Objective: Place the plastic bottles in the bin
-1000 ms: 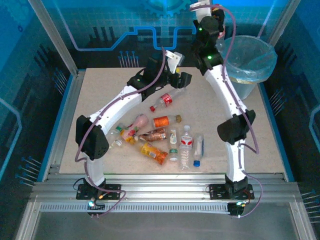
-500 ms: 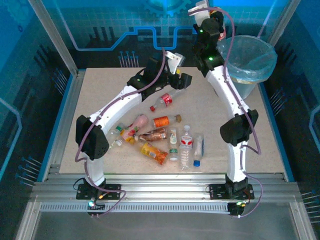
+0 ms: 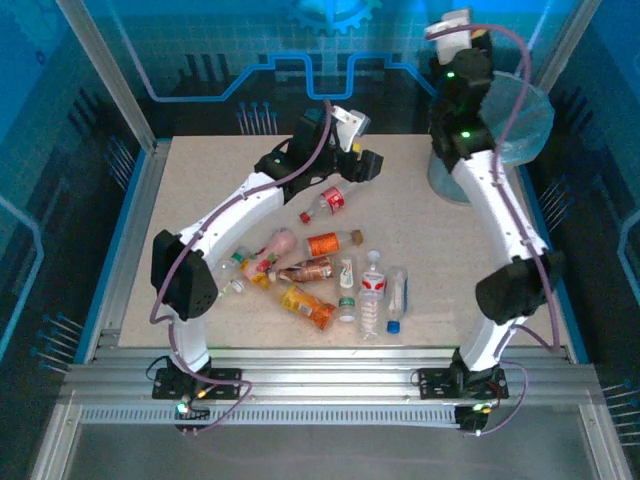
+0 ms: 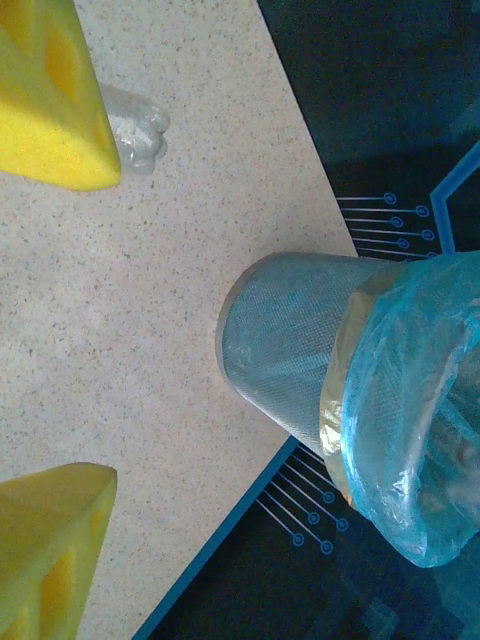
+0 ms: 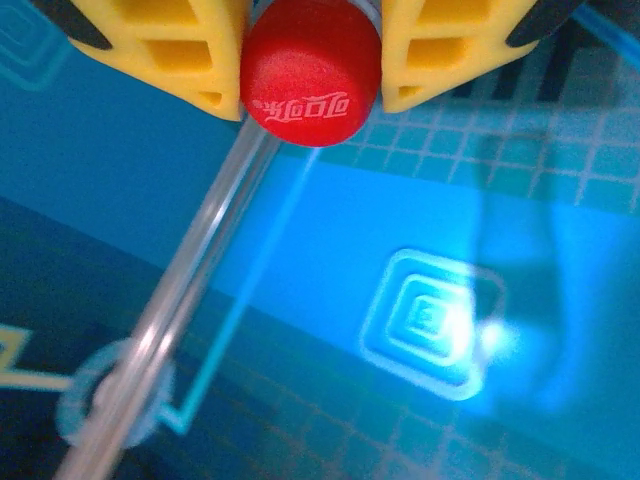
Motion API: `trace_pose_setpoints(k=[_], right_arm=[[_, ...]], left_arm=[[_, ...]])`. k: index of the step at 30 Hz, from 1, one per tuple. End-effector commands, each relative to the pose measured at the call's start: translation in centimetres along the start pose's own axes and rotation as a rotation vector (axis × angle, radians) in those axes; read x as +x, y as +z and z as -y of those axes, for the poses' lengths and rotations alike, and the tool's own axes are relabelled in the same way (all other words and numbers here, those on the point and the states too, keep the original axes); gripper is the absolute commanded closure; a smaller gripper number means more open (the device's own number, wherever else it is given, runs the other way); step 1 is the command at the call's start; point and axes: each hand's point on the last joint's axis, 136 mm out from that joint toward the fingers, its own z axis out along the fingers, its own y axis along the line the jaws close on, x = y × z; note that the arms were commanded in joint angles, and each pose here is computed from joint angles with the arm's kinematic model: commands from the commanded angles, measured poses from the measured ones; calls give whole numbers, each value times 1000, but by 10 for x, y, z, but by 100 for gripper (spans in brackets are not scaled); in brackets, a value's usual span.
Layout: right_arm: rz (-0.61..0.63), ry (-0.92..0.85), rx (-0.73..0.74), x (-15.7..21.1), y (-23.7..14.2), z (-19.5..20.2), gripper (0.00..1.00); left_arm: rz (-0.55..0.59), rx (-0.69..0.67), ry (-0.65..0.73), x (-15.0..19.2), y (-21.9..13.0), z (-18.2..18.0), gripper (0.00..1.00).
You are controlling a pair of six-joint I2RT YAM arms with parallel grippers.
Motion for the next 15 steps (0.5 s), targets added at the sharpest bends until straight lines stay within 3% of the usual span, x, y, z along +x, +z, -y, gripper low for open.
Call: trace_pose_setpoints(k=[1, 9, 15], right_arm=[[28, 90, 15, -7, -5, 17, 100], [-7, 124, -25, 3, 18, -14, 100], [-46, 94, 53, 33, 56, -34, 100]], left_arm=[[27, 40, -19, -9, -10, 14, 27], [40, 39, -28, -9, -5, 13, 27], [38, 43, -39, -9, -3, 14, 27]])
